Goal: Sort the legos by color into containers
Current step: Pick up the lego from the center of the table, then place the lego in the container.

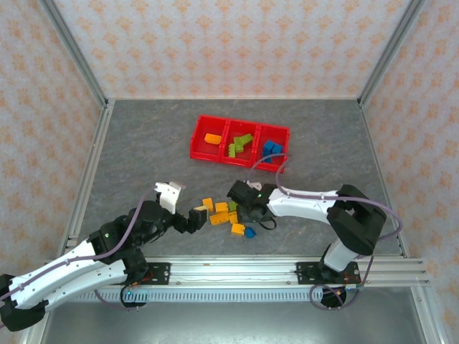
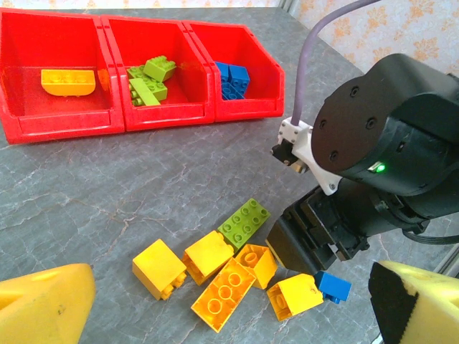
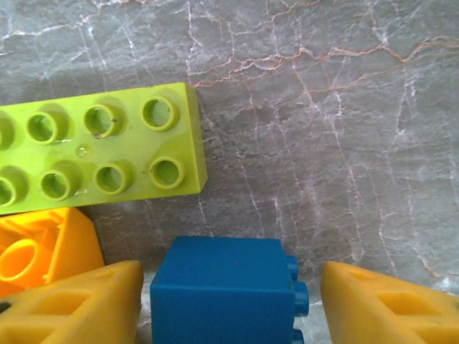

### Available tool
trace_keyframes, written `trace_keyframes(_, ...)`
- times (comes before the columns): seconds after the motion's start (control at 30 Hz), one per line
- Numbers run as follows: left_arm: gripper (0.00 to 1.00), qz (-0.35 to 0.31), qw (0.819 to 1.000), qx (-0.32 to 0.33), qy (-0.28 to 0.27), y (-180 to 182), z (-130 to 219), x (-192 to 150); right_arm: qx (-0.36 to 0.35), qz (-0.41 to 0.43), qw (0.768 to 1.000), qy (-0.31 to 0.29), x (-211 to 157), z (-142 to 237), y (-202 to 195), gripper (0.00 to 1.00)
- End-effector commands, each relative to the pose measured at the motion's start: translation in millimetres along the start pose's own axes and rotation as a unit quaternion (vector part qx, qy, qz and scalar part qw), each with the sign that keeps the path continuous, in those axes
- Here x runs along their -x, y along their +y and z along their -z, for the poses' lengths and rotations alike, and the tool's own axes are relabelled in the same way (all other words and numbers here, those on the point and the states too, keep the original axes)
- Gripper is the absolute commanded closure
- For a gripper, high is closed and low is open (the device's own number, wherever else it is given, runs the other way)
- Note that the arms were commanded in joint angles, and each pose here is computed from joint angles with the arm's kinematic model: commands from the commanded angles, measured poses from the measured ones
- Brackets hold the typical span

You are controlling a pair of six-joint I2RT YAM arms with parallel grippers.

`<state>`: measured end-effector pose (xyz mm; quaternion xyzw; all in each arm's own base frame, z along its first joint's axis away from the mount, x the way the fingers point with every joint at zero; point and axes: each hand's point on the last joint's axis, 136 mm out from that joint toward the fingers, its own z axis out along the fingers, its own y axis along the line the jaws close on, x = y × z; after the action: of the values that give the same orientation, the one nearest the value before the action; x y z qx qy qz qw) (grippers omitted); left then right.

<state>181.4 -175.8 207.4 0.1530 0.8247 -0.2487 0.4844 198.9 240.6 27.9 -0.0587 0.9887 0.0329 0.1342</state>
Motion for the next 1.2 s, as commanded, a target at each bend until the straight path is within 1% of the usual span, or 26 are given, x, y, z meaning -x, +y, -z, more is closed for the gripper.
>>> trace_keyframes(0.0, 0.01, 0.005, 1.000, 0.006, -0.007, 2, 1, 3, -0.017, 0.002, 1.000, -0.014, 6, 1, -3, 0.38)
trace_keyframes(0.13, 0.01, 0.005, 1.000, 0.006, -0.007, 2, 1, 3, -0.027, 0.007, 0.999, -0.020, 7, 3, -8, 0.45)
trace_keyframes(0.27, 0.01, 0.005, 1.000, 0.007, -0.008, 2, 1, 3, -0.002, 0.021, 0.999, -0.025, 11, 10, 1, 0.59)
trace_keyframes(0.4, 0.01, 0.006, 1.000, 0.009, -0.009, 3, 2, 3, 0.000, 0.026, 0.999, -0.043, 22, 25, 4, 0.67)
trace_keyframes(0.5, 0.01, 0.007, 1.000, 0.010, -0.009, 3, 2, 3, 0.014, 0.045, 0.997, -0.060, 35, 49, 12, 0.71)
trace_keyframes(0.6, 0.01, 0.007, 1.000, 0.012, -0.009, 4, 1, 3, 0.025, 0.056, 0.991, -0.117, 65, 90, 19, 0.71)
trace_keyframes(0.7, 0.01, 0.007, 1.000, 0.013, -0.008, 4, 0, 3, 0.013, 0.061, 0.983, -0.170, 96, 124, 13, 0.70)
trace_keyframes(0.87, 0.01, 0.007, 1.000, 0.013, -0.008, 4, 0, 3, -0.029, 0.049, 0.979, -0.194, 151, 149, -22, 0.70)
trace_keyframes(0.93, 0.01, 0.006, 1.000, 0.013, -0.008, 4, 0, 2, -0.036, 0.034, 0.977, -0.209, 174, 153, -38, 0.70)
trace_keyframes(1.0, 0.01, 0.006, 1.000, 0.013, -0.006, 4, -1, 2, -0.031, 0.018, 0.977, -0.212, 192, 150, -53, 0.70)
trace_keyframes(1.17, 0.01, 0.005, 1.000, 0.014, -0.006, 4, 0, 2, -0.034, -0.005, 0.980, -0.195, 219, 119, -80, 0.70)
